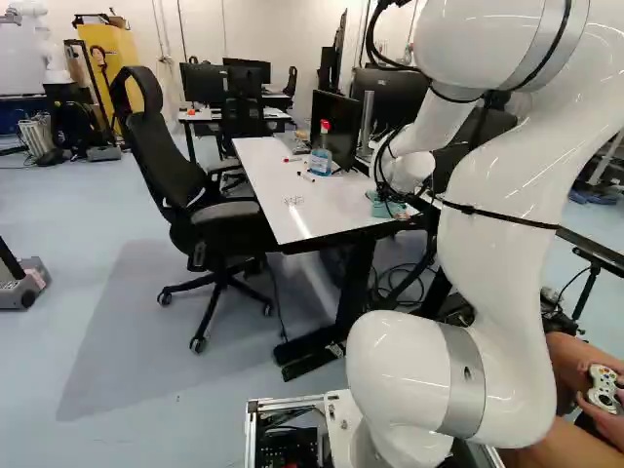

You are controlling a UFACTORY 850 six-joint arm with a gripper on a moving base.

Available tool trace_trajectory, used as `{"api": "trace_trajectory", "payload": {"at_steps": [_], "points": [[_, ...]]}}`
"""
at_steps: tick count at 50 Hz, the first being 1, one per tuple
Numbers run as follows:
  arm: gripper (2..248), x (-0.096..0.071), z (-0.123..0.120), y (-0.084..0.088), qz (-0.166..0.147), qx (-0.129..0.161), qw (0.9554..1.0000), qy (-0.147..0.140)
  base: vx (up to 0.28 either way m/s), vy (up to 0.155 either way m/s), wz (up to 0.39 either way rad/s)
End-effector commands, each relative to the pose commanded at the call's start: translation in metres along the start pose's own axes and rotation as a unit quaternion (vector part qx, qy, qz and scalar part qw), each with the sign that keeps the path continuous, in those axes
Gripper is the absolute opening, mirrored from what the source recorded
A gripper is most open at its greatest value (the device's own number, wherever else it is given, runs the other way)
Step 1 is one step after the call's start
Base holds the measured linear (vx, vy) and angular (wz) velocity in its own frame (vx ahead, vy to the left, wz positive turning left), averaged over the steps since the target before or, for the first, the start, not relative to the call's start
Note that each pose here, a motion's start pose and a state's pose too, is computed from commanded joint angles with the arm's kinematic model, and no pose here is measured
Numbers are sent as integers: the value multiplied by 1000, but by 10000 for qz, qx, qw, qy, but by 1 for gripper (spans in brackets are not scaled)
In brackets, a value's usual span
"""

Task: Clean the table with the green towel

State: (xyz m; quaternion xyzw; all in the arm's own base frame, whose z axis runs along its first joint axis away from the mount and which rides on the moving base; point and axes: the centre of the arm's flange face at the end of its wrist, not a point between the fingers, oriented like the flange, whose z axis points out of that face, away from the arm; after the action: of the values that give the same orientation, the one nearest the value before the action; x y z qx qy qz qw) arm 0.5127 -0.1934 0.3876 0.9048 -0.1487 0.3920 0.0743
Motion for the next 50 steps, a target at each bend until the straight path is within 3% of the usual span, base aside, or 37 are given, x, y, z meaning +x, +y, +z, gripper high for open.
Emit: {"api": "trace_trajectory", "payload": {"at_steps": [23,50], "points": [[53,21,-13,-9,-62,60,9997,245,0,0,0],[53,46,-34,-49,-292,326,9975,552,0,0,0]]}}
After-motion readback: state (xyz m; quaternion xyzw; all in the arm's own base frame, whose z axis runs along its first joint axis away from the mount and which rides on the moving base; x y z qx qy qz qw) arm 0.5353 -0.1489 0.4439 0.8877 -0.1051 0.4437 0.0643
